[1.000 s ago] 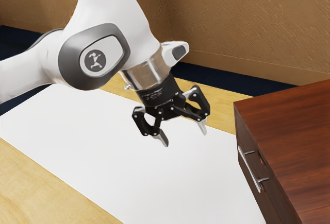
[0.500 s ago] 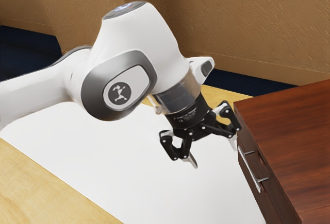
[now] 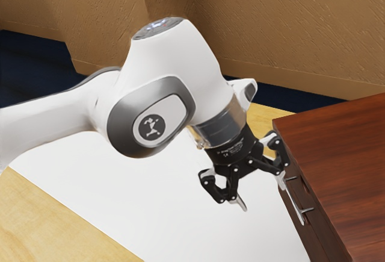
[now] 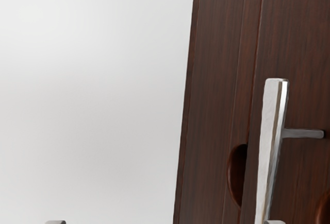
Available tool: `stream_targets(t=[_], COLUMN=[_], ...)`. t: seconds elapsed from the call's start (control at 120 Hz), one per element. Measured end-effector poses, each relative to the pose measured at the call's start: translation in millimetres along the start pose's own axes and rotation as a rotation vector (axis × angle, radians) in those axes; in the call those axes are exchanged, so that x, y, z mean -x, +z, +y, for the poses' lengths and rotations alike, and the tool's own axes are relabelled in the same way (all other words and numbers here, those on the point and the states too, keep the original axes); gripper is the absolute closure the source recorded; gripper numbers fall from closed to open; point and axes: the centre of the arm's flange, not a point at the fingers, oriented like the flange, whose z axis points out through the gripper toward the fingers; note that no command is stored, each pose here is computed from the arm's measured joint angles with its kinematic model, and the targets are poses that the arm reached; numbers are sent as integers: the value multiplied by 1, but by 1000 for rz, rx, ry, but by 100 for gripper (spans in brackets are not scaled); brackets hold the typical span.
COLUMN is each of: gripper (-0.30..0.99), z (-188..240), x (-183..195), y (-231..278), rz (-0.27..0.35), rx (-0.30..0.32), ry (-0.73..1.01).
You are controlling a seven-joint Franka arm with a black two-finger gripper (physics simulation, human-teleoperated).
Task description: Pull the drawer handle with one arm to open the drawer
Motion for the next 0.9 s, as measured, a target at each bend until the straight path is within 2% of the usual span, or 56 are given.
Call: stream_targets(t=[0.575,0.9], gripper=[23,28], z=[16,11], x=[-10,-12], y=[31,35], rz=[19,17], rx=[48,36], ry=[-65,-90])
